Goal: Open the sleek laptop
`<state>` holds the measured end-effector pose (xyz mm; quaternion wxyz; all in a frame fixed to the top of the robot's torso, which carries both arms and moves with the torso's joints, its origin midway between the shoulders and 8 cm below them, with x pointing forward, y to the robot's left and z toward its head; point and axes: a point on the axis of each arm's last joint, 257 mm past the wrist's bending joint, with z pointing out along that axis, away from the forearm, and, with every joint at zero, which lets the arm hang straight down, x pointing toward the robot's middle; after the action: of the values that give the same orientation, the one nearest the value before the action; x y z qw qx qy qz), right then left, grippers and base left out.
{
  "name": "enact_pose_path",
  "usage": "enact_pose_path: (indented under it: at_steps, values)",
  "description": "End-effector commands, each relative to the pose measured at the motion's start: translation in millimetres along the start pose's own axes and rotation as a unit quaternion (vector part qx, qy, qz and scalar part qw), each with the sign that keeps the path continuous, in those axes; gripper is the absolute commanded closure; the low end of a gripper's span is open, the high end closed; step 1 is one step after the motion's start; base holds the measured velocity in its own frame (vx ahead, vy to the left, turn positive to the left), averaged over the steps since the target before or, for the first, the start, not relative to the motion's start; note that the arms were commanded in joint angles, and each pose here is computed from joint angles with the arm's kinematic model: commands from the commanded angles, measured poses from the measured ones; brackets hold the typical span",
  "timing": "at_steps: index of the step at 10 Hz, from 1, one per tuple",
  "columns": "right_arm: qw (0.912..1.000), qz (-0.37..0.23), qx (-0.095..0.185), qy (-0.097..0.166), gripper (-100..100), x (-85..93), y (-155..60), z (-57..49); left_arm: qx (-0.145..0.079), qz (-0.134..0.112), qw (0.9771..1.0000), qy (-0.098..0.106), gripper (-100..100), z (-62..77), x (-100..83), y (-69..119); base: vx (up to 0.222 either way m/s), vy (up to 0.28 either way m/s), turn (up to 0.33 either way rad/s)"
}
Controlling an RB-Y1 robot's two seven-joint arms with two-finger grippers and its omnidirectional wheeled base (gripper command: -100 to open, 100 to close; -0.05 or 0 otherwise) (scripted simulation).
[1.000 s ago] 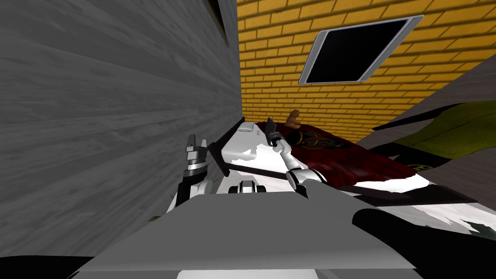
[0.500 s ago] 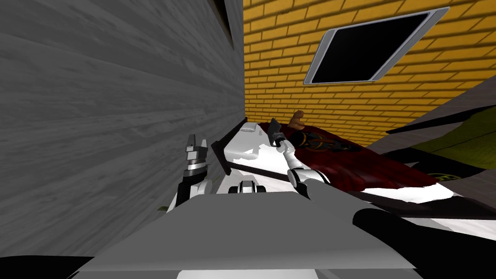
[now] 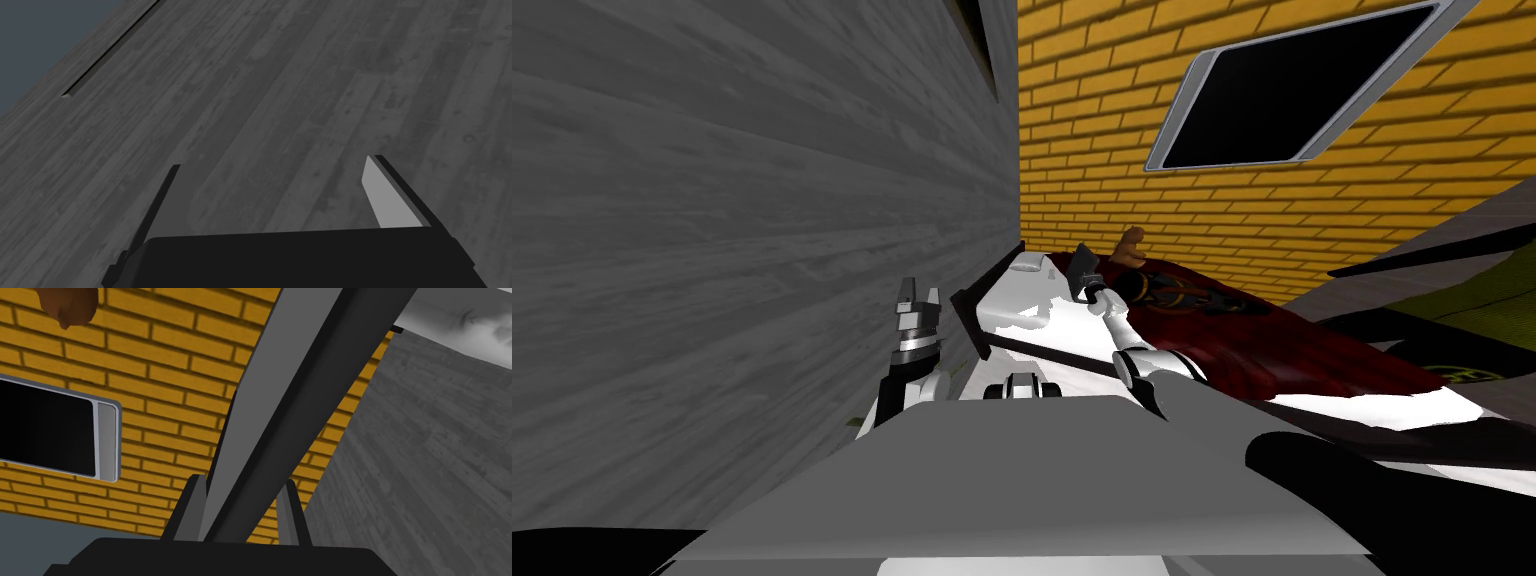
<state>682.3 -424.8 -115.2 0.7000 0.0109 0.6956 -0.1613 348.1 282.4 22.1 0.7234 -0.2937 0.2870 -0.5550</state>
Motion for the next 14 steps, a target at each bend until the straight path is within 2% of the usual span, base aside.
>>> enact_pose_path:
  at_steps: [1, 4, 8, 9, 10, 13, 14]
  values:
    - [0.9981, 0.060, -0.016, 0.002, 100, 15.3, 7.6, -9.8, 0.000, 0.000, 1.0000, 0.000, 0, 0.0, 0.0, 0.0, 0.081, -0.035, -0.114]
    - [0.9925, 0.119, -0.028, 0.002, 100, 28.8, 12.9, -20.5, 0.000, 0.000, 1.0000, 0.000, 0, 0.0, 0.0, 0.0, 0.062, -0.024, -0.102]
    - [0.9796, 0.197, -0.041, -0.001, 100, 44.2, 16.3, -35.9, 0.000, 0.000, 1.0000, 0.000, 0, 0.0, 0.0, 0.0, 0.064, -0.033, -0.102]
    - [0.9814, 0.187, -0.042, -0.010, 100, 30.9, 17.4, -30.1, 0.000, 0.000, 1.0000, 0.000, 0, 0.0, 0.0, 0.0, 0.020, -0.007, -0.041]
    - [0.9719, 0.230, -0.051, -0.002, 100, 49.8, 23.6, -40.4, 0.000, 0.000, 1.0000, 0.000, 0, 0.0, 0.0, 0.0, 0.049, -0.043, -0.088]
    - [0.9557, 0.289, -0.057, 0.008, 100, 76.6, 31.3, -56.3, 0.000, 0.000, 1.0000, 0.000, 0, 0.0, 0.0, 0.0, 0.076, -0.051, -0.067]
    - [0.9557, 0.289, -0.057, 0.008, 100, 76.6, 31.3, -56.3, 0.000, 0.000, 1.0000, 0.000, 0, 0.0, 0.0, 0.0, 0.046, -0.028, -0.023]
